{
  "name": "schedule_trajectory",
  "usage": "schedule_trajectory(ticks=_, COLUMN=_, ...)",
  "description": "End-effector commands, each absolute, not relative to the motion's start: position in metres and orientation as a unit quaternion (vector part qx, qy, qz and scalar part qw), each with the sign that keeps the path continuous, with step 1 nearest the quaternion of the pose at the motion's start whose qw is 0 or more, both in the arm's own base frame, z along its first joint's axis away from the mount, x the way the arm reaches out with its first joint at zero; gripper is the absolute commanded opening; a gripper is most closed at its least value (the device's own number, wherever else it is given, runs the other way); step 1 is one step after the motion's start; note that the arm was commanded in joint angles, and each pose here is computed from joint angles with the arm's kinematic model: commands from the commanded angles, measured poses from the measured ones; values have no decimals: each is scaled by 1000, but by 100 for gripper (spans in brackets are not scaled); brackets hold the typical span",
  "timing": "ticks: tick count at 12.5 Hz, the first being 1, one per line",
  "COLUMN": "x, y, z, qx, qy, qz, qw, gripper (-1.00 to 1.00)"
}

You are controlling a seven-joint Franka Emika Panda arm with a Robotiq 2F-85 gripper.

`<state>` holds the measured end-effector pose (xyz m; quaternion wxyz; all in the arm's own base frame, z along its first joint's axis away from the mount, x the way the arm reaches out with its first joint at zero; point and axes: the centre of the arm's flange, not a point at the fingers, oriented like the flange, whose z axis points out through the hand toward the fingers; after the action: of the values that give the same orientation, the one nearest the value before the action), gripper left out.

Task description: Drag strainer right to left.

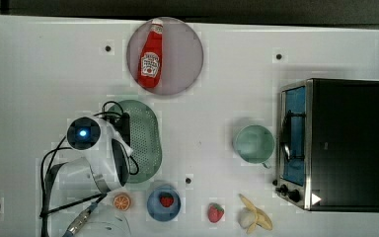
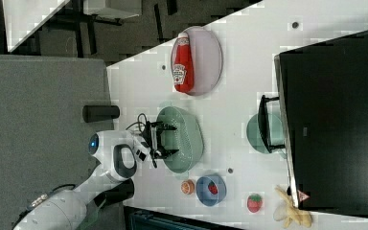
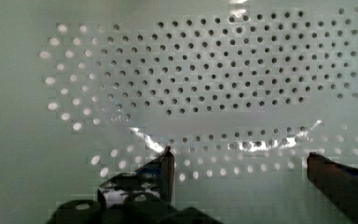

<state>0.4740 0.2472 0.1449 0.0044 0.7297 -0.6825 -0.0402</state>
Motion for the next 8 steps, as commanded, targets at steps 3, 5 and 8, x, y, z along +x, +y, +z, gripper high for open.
schedule_trajectory(ticks=3, x=471, y=306, z=146, qx=721, qy=-692, qz=-43, qw=-3, gripper=100)
schedule_trajectory(ticks=5, x=471, y=323, z=144, qx=723, qy=-690, qz=-43, qw=-6, gripper=100)
schedule_trajectory(ticks=8, x=472, y=345, z=144, qx=725, qy=-688, qz=-44, qw=-9, gripper=100)
